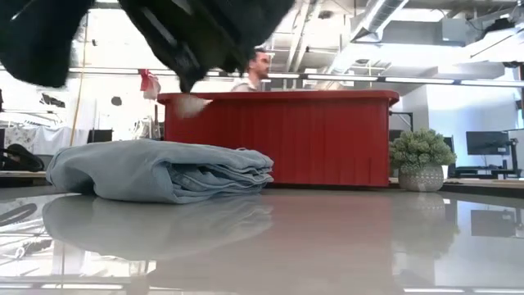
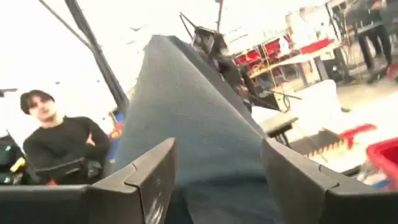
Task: Fold laundry
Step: Fold the black pants from the red laundry bin
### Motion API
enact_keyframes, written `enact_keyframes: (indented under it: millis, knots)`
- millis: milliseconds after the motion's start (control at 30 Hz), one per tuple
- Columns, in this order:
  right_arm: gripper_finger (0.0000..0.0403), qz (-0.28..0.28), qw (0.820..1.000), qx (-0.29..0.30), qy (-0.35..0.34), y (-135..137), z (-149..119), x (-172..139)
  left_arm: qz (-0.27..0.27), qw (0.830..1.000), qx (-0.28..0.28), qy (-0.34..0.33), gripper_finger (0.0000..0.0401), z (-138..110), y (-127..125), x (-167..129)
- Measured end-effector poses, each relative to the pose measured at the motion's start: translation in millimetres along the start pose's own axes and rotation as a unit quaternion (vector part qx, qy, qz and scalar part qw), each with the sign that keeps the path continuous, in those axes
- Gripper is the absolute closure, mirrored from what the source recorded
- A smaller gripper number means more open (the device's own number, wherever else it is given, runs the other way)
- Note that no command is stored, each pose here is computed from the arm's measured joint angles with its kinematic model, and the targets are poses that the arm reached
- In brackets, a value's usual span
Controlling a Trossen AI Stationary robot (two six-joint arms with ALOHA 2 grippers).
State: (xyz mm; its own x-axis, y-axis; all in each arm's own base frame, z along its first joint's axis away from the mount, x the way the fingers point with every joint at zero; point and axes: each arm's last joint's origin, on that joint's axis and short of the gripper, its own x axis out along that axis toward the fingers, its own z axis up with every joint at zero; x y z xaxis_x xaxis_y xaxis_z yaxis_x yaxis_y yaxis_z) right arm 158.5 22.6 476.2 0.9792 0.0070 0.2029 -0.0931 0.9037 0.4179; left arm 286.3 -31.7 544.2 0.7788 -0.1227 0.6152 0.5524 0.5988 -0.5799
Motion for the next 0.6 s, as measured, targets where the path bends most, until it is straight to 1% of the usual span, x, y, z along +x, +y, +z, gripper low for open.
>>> enact_keyframes:
  millis: [100,167,267,333,400,500,600]
  knots:
    - [0.0143,0.013,0.998,0.047,-0.027,-7,-21,10,-0.005,1.000,0.000,-0.007,0.0401,3,-3,0]
    - [0.0142,0.024,0.995,0.089,-0.028,-9,-35,14,-0.003,1.000,0.000,-0.007,0.0401,3,-2,0]
    - [0.0142,0.068,0.988,0.130,-0.057,-1,-43,9,0.003,1.000,0.000,-0.001,0.0401,2,-2,-1]
    - [0.0142,0.072,0.985,0.135,-0.076,5,-45,5,0.005,1.000,0.000,-0.001,0.0401,2,-2,-1]
    - [0.0142,0.042,0.988,0.119,-0.088,9,-47,-2,0.008,1.000,0.000,0.001,0.0401,3,-3,-2]
    - [0.0142,0.002,0.989,0.097,-0.110,12,-42,-16,0.012,1.000,0.001,0.003,0.0401,3,-3,-3]
    - [0.0142,0.002,0.987,0.105,-0.121,15,-36,-26,0.014,1.000,0.003,0.001,0.0401,3,-3,-3]
